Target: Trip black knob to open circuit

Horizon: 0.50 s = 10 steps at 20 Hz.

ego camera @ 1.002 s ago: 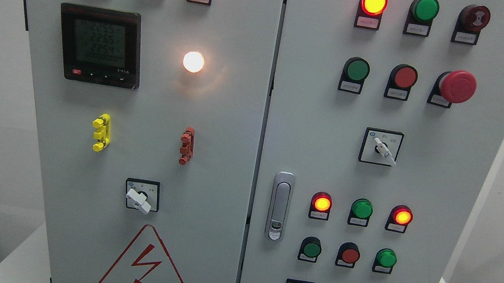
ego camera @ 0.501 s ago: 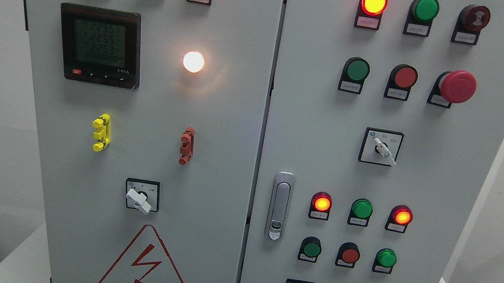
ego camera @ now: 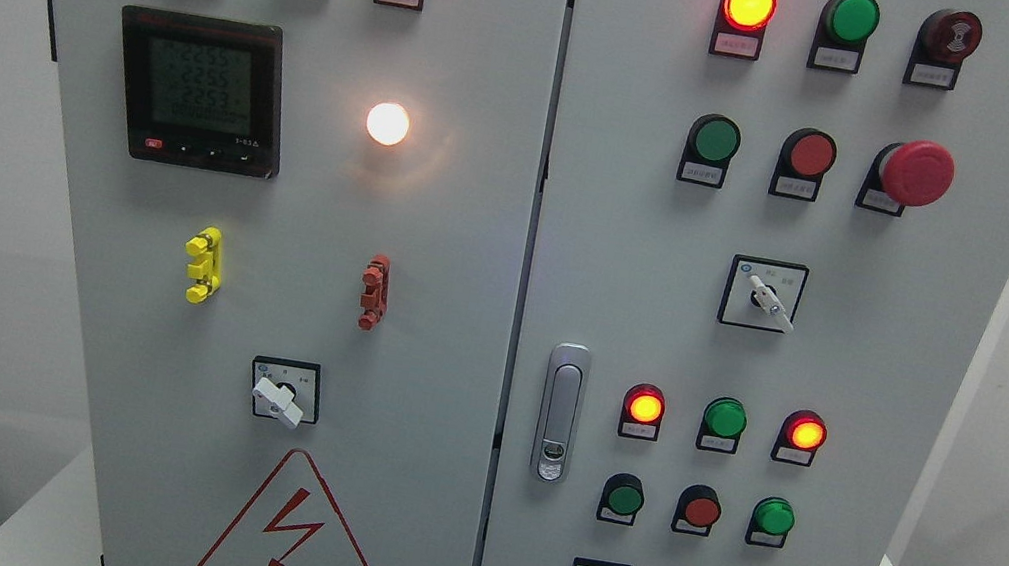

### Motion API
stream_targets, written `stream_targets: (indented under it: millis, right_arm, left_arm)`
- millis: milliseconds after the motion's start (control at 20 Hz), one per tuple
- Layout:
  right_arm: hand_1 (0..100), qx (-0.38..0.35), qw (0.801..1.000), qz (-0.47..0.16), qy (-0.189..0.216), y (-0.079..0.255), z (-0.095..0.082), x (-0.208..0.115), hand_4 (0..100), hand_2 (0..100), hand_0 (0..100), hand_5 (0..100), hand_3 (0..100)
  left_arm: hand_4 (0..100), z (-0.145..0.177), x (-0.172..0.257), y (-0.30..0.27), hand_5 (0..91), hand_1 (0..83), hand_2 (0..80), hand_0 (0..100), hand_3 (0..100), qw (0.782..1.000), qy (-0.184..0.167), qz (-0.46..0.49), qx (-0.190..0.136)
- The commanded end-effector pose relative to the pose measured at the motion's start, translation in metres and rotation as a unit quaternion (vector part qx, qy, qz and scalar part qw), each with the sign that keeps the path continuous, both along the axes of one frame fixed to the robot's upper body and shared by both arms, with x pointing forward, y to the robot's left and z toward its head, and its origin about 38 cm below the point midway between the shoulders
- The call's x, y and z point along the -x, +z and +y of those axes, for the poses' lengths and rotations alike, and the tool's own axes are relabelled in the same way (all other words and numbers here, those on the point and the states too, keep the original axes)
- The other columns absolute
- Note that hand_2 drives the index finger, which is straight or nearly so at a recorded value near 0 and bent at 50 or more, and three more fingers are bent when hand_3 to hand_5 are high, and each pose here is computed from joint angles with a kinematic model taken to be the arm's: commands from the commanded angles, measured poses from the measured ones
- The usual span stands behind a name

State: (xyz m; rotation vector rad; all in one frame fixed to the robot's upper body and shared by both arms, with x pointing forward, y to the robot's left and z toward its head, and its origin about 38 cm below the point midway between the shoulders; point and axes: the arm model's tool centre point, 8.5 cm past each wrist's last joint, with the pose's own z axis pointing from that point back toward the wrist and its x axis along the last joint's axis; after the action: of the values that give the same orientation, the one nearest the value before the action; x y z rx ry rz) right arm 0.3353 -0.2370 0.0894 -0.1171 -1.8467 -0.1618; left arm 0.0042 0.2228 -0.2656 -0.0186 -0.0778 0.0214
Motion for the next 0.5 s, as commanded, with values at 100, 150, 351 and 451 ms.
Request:
stream_targets:
  millis: [100, 150, 351, 451]
  right_arm:
    - [22, 0.001, 1.000, -0.029, 0.004, 0.0188, -0.0006, -0.0035, 100, 0, 9, 100, 100]
    - [22, 0.001, 1.000, -0.030, 0.005, 0.0193, 0.0004, -0.0035, 100, 0, 9, 100, 100]
    - [22, 0.003, 0.999, -0.032, 0.015, 0.0208, 0.0040, -0.0055, 100, 0, 9, 100, 100]
    - [22, 0.005, 0.999, -0.029, 0.022, 0.0210, 0.0057, -0.0063, 100, 0, 10, 100, 100]
  left_arm:
    - [0, -0.0010, -0.0028, 0.0000, 0.0, 38.9, 0.0, 12, 0, 1.000, 0.002, -0.003, 0.001]
    - [0, -0.0009, -0.0030, 0.0000, 0.0, 38.9, 0.0, 12, 0, 1.000, 0.002, -0.004, 0.001]
    - [0, -0.0009, -0.0020, 0.0000, 0.0, 38.9, 0.0, 12, 0, 1.000, 0.002, -0.003, 0.001]
    - [0, -0.0009, -0.0020, 0.0000, 0.0, 38.9, 0.0, 12, 0, 1.000, 0.002, -0.003, 0.001]
